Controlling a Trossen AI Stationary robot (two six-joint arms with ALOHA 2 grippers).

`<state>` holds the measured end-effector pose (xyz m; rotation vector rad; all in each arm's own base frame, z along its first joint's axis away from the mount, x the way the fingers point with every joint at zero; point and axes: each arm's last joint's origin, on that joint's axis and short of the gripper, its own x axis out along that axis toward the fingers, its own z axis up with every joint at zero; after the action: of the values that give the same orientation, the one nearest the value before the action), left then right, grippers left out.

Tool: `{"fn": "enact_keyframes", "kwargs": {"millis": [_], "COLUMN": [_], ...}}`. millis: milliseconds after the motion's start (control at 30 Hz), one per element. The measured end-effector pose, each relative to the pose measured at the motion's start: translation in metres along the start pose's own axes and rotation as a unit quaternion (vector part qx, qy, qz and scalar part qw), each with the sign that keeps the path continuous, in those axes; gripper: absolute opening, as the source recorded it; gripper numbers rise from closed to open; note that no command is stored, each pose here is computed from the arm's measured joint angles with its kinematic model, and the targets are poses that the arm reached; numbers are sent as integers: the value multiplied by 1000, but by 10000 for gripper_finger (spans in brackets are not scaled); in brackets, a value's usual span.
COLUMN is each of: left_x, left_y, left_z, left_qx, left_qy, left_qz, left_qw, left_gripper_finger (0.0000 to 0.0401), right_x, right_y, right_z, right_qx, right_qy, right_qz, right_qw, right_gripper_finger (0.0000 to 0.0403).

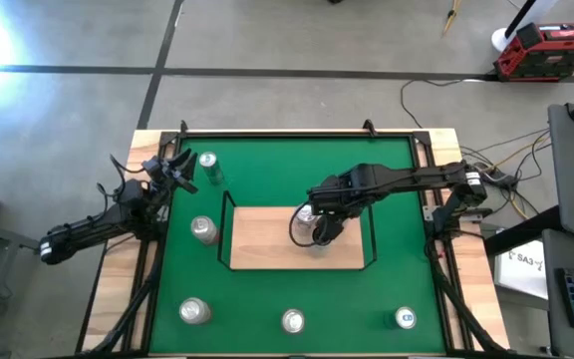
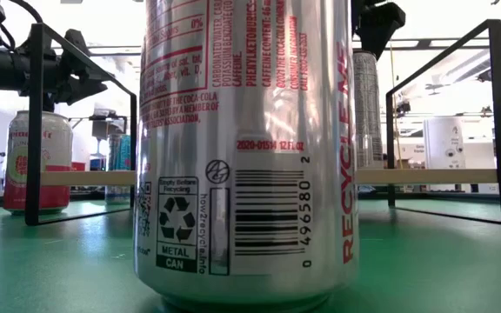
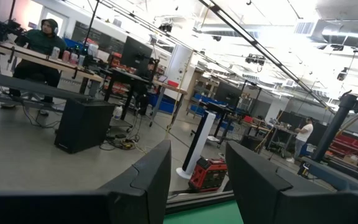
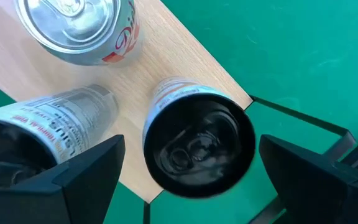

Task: Place canned beverage on shelf
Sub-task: Put the white-yellow soda can on the shelf

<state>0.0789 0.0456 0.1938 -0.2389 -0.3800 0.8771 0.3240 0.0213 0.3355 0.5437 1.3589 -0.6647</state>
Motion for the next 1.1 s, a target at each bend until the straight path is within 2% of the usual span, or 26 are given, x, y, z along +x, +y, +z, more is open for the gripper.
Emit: {"fn": "enact_keyframes", "kwargs": {"millis": [300, 400, 633, 833, 1100], "left_x": [0, 0, 0, 0, 0], "left_y": [0, 0, 0, 0, 0], "left_z": [0, 0, 0, 0, 0], "left_qx": [0, 0, 0, 0, 0], "left_qy": [0, 0, 0, 0, 0], "left_qz": [0, 0, 0, 0, 0], "left_qw": [1000, 1000, 1000, 1000, 1000], "left_gripper_finger": [137, 137, 137, 137, 137], "right_x": [4, 4, 3, 0, -13], "right_y": [-2, -2, -2, -4, -4], "right_z": [3, 3, 3, 0, -13], "right_qx": [-16, -20, -36, -71, -184], "right_qy": [7, 8, 8, 22, 15], "right_qz": [-7, -7, -7, 3, 22], "right_qw": [1000, 1000, 999, 997, 983], "right_gripper_finger": [357, 331, 241, 241, 241]}}
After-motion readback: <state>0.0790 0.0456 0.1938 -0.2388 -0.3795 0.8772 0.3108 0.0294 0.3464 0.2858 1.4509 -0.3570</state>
